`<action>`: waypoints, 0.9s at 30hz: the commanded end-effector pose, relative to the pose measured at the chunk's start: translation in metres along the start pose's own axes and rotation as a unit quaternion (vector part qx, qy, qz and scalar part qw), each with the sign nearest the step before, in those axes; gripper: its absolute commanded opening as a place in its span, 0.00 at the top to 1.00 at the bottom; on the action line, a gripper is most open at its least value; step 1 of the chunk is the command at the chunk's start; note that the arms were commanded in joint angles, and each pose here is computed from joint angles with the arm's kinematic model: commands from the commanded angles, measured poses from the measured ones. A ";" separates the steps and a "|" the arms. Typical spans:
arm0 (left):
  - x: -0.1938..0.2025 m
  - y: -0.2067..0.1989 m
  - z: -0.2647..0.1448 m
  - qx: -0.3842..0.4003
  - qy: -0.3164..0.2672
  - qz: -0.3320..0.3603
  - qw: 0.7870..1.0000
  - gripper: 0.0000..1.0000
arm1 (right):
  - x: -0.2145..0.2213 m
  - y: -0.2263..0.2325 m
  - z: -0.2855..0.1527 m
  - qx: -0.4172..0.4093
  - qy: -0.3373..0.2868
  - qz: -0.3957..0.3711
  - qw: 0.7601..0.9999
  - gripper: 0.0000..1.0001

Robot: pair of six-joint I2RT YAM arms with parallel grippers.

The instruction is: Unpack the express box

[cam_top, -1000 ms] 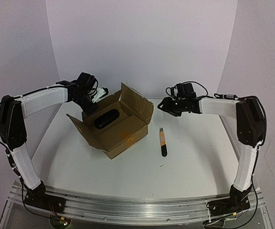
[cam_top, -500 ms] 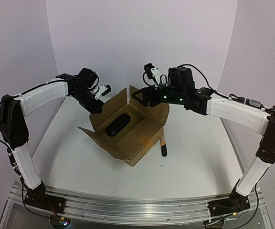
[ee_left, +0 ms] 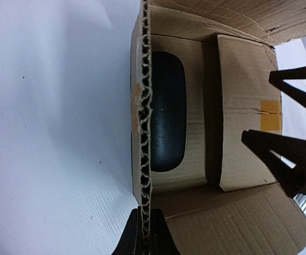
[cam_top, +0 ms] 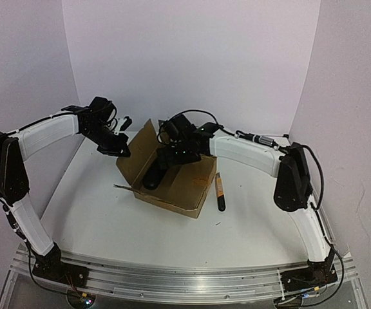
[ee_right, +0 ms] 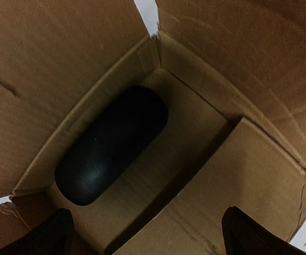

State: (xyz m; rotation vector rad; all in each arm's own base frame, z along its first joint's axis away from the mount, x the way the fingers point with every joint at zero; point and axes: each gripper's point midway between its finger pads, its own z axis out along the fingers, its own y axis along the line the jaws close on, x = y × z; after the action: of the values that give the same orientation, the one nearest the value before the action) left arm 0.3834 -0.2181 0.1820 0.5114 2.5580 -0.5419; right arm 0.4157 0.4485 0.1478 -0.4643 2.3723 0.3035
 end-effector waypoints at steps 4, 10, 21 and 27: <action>-0.017 -0.024 -0.023 0.100 -0.065 -0.021 0.993 1.00 | 0.034 -0.006 0.021 0.099 0.043 -0.063 0.992 0.02; -0.009 -0.009 -0.022 0.096 -0.066 -0.047 0.992 1.00 | 0.049 0.015 0.038 0.112 0.041 -0.145 0.982 0.02; -0.005 0.010 -0.021 0.068 -0.064 -0.074 0.993 1.00 | 0.093 -0.019 0.041 0.224 0.104 -0.294 0.923 0.02; -0.003 0.023 -0.024 0.038 -0.069 -0.089 0.993 1.00 | 0.053 -0.026 0.013 0.299 0.065 -0.368 0.878 0.04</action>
State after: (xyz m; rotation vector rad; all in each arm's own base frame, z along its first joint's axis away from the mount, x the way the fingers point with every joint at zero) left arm 0.3744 -0.2047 0.1715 0.3135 2.5682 -0.7976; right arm 0.3881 0.4281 0.0580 -0.9794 2.2305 -0.5726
